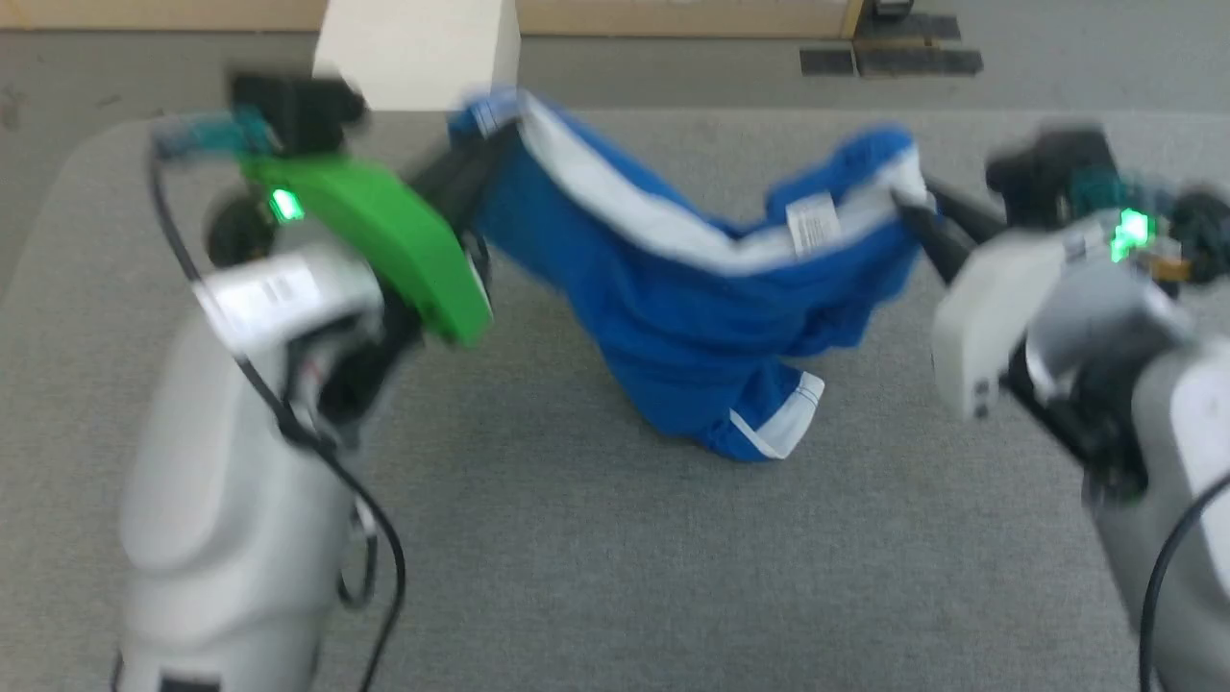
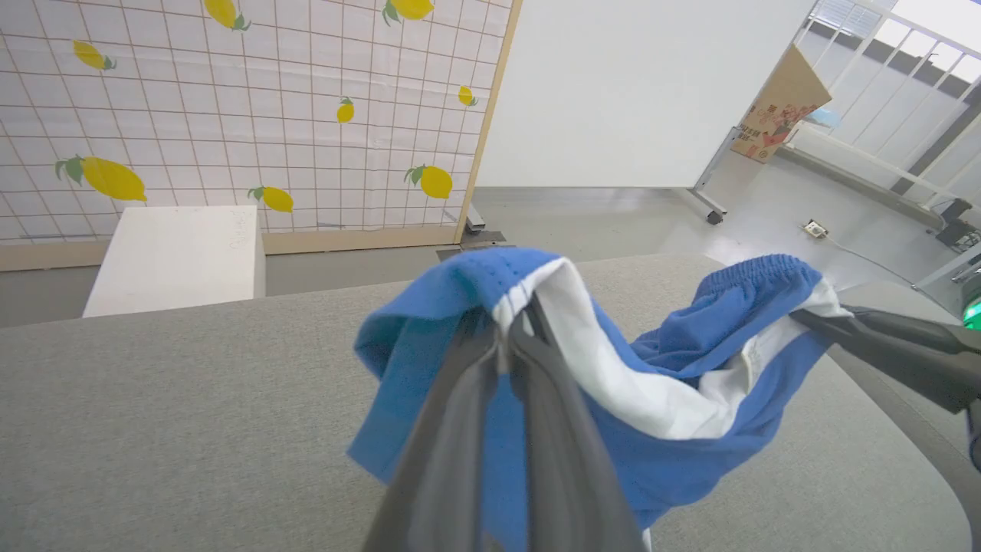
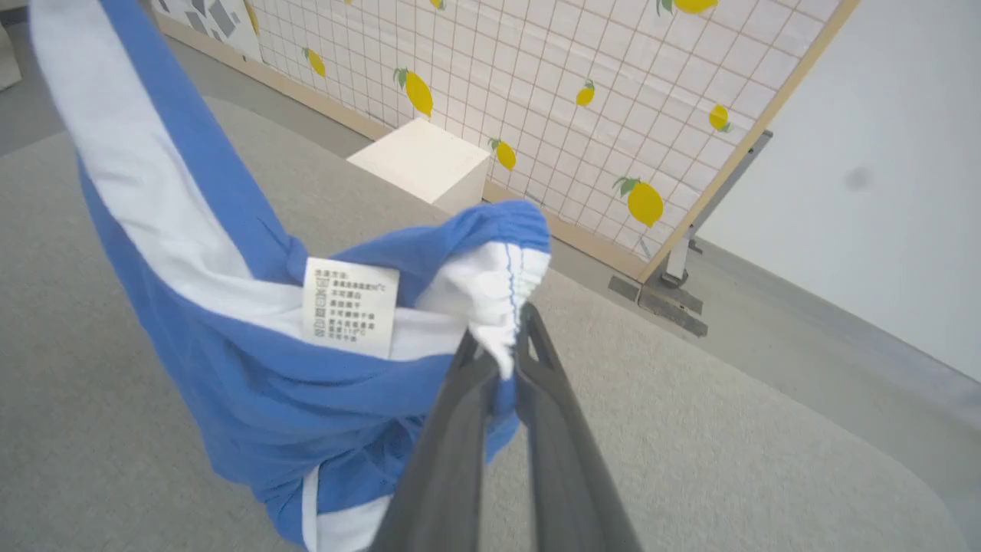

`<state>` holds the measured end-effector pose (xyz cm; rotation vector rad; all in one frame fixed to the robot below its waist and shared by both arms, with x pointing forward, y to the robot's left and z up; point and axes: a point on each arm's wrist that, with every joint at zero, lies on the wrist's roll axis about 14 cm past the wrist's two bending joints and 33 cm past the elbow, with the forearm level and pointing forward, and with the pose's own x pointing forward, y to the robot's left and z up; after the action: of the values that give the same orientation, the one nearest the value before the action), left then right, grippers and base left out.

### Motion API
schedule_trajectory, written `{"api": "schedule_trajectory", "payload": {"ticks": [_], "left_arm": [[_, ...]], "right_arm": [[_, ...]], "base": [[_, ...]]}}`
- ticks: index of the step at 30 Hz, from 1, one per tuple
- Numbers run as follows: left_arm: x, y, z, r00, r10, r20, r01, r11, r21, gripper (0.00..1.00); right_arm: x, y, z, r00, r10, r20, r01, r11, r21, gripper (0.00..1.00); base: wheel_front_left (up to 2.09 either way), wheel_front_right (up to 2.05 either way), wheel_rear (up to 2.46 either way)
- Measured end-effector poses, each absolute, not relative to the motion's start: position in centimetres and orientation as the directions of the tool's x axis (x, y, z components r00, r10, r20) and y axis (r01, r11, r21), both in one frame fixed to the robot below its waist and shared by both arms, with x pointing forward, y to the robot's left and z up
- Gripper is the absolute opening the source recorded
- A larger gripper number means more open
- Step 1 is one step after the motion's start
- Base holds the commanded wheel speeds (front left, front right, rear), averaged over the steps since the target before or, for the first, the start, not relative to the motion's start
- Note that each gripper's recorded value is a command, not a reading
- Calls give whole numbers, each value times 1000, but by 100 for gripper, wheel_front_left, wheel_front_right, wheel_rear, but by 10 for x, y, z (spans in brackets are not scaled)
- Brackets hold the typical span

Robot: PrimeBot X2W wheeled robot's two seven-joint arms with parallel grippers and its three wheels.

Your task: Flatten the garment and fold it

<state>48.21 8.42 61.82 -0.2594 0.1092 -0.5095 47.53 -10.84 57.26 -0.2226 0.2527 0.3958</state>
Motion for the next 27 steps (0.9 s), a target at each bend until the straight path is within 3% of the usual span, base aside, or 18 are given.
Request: {"api": "schedule_trajectory", "payload": {"ticks": [12,21,27], "left_arm": [[611,139,685,949,-240,205,293,912,-286,0],[659,162,717,894,-86,439,246,913,-324,0],[671,149,680,918,-146,370,259,925,-278,0]], "right_arm": [[593,-91,634,918,377,-120,-396,880,-263,0],[651,-100,670,939,325,115,-285,919,-271,0],[661,-103,642,944,316,94,-286,927,-242,0]], "base": [[0,0,0],[0,0,0],[0,0,0]]}}
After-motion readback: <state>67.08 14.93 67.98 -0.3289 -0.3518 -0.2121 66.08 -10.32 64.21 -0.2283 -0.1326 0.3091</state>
